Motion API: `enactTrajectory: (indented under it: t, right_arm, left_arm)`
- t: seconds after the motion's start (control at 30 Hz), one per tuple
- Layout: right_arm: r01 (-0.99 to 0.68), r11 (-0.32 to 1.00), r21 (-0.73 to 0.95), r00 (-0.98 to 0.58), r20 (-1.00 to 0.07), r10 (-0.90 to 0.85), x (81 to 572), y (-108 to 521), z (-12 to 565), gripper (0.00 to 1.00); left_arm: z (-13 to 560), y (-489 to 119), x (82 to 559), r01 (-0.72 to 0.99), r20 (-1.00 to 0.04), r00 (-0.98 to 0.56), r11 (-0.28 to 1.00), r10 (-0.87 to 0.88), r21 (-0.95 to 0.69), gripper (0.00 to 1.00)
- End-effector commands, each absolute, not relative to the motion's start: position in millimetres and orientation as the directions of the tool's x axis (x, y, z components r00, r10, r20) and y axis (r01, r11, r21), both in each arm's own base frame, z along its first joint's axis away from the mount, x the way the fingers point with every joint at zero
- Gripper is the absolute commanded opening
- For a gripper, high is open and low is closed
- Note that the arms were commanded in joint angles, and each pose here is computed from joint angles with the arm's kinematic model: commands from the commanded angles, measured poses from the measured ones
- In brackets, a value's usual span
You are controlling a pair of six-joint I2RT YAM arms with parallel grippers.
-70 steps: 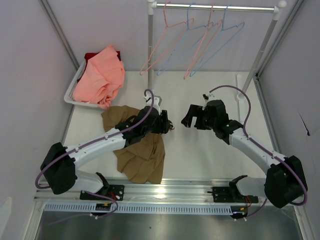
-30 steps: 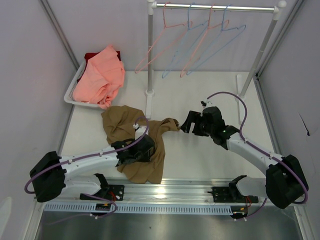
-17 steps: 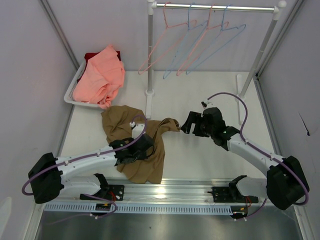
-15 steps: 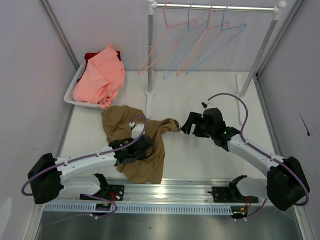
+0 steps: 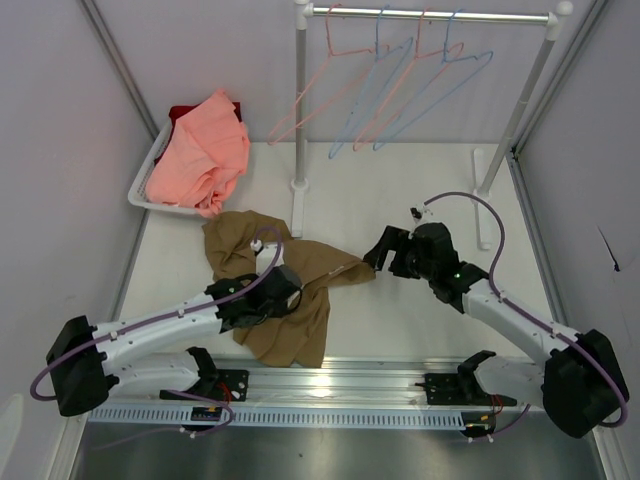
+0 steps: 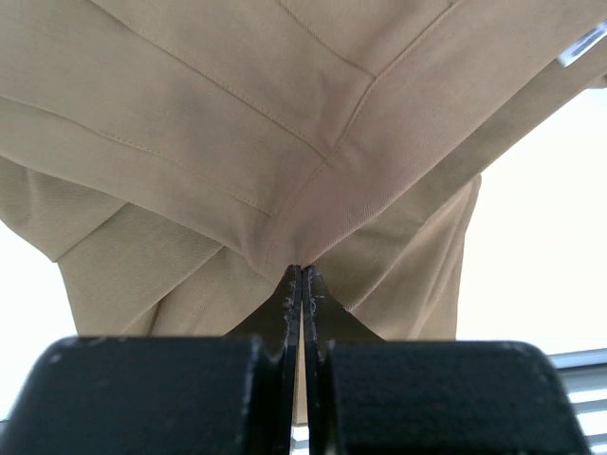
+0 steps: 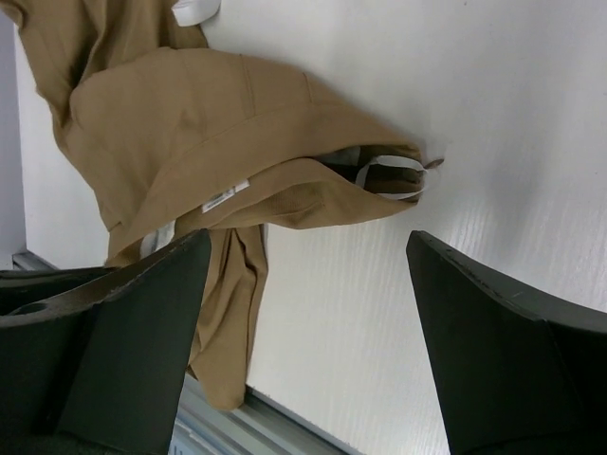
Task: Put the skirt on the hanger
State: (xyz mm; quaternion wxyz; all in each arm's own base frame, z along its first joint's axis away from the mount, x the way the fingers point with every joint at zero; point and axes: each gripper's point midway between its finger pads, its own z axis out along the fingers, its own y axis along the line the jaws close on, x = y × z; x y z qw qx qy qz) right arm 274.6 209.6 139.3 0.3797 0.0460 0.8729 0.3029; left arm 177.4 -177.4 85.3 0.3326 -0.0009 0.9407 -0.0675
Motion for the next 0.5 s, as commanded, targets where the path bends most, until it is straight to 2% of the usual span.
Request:
enactTrajectory:
  t: [0.0, 0.3, 0.47]
  right_arm:
    - [-0.131, 0.802, 0.582, -0.731, -0.603, 0.318, 276, 217, 121, 0.90]
    - [-0.074, 0.838, 0.540, -0.766, -0.569, 0.299, 284, 216, 74, 0.89]
    - [-0.073, 0.806, 0.588, -0.760, -0.556, 0.337, 291, 227, 82, 0.89]
  left_arm:
    - [114, -180, 187, 0.019, -0.669, -0.736, 0.986, -0.098, -0.165, 0.00]
    - [161, -168, 206, 0.009, -0.716, -0.687, 0.984, -0.124, -0.179, 0.00]
    - [162, -157, 209, -0.009, -0.713, -0.691, 0.987, -0.122, -0.160, 0.00]
